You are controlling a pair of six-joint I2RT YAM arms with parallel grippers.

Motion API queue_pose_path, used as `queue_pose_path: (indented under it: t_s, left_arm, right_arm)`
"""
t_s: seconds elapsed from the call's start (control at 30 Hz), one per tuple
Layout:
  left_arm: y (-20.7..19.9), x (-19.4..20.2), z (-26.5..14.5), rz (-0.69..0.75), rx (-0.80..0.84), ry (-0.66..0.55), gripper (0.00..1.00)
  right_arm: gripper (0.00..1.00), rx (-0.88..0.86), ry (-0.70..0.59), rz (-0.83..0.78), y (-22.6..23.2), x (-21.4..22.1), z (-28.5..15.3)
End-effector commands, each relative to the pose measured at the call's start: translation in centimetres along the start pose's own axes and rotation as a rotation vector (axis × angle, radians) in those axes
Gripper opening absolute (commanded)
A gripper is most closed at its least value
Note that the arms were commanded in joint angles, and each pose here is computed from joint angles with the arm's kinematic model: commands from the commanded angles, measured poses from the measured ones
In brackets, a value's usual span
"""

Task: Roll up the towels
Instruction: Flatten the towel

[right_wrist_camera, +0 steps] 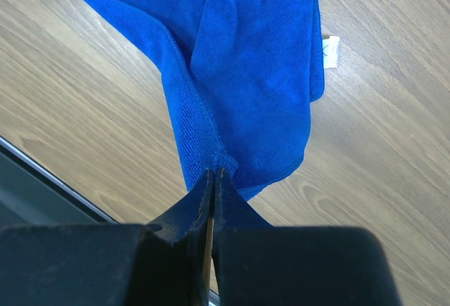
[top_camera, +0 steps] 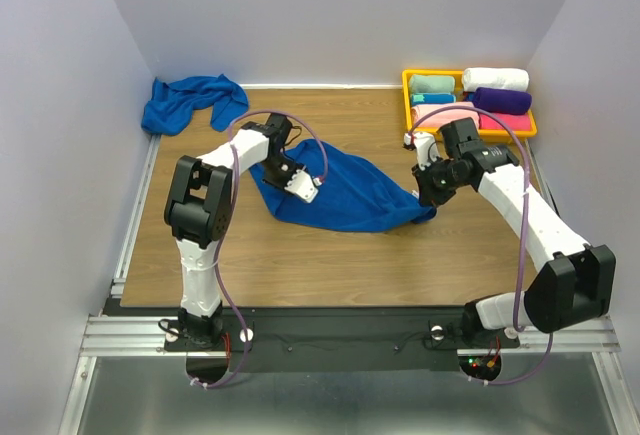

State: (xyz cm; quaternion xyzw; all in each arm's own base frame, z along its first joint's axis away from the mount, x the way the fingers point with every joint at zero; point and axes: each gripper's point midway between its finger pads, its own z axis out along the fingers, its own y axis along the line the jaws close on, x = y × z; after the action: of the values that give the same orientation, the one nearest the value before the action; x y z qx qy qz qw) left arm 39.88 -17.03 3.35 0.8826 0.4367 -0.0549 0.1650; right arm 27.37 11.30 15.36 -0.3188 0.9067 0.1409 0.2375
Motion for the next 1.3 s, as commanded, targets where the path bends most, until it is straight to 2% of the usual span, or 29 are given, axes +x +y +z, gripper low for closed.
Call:
queue_pose_path:
  t_s: [0.0, 0.17, 0.27, 0.37, 0.4, 0.5, 0.6, 0.73, 0.77, 0.8, 0.87, 0.9, 1.0, 1.1, 1.23, 1.27]
  left_arm:
    - [1.0, -1.2, -1.4, 0.045, -0.025, -0.007, 0.50]
    - [0.6, -1.8, -1.1, 0.059, -0.017, -0.013, 0.47]
    - [0.6, -1.8, -1.0, 0.059, -0.015, -0.010, 0.37]
    - [0.5, -1.1, -0.7, 0.043, 0.002, 0.017, 0.23]
    - [0.5, -1.0, -0.6, 0.038, 0.005, 0.023, 0.13]
    - [0.7, -0.5, -1.4, 0.006, -0.003, 0.032, 0.00]
    - [1.7, -0.6, -3.2, -0.021, -0.051, 0.025, 0.00]
    - [3.7, -1.8, -8.2, -0.174, -0.169, -0.065, 0.00]
    - [5.5, -2.4, -10.4, -0.214, -0.237, -0.112, 0.00]
    - [5.6, -1.7, -11.9, -0.342, -0.273, -0.136, 0.00]
    - [6.9, -1.9, -15.3, -0.418, -0.350, -0.195, 0.00]
    - [6.6, -0.7, -16.9, -0.528, -0.384, -0.216, 0.00]
    - [7.0, -0.1, -21.6, -0.626, -0.496, -0.288, 0.00]
    - [6.2, 1.7, -26.8, -0.816, -0.630, -0.356, 0.00]
    - [5.5, 2.7, -30.6, -0.926, -0.736, -0.395, 0.00]
    - [4.8, 3.0, -32.1, -0.996, -0.779, -0.411, 0.00]
  right_arm:
    - [0.00, -0.007, -0.032, -0.008, -0.3, -0.6, 0.1]
    - [0.00, -0.011, -0.029, -0.007, -0.2, -0.3, 0.2]
    - [0.01, -0.010, -0.027, -0.005, -0.3, -0.2, 0.2]
    - [0.01, -0.007, -0.030, -0.003, -0.4, -0.3, 0.1]
    - [0.00, -0.004, -0.031, -0.004, -0.5, -0.3, 0.0]
    - [0.01, 0.012, -0.033, -0.001, -0.9, -0.1, -0.2]
    - [0.00, 0.031, -0.044, 0.002, -1.5, -0.4, -0.6]
    - [0.00, 0.087, -0.089, 0.023, -3.7, -1.4, -2.1]
    - [0.00, 0.100, -0.110, 0.019, -4.2, -2.1, -2.7]
    - [0.00, 0.111, -0.118, 0.016, -4.6, -2.3, -3.0]
    - [0.01, 0.140, -0.137, 0.029, -5.9, -2.6, -3.8]
    - [0.01, 0.154, -0.154, 0.023, -6.5, -3.2, -4.4]
    - [0.01, 0.211, -0.220, 0.034, -8.4, -4.9, -6.4]
    - [0.01, 0.299, -0.311, 0.051, -11.0, -7.0, -9.2]
    - [0.01, 0.396, -0.396, 0.083, -13.3, -8.8, -12.5]
    - [0.01, 0.427, -0.439, 0.085, -13.8, -9.9, -13.9]
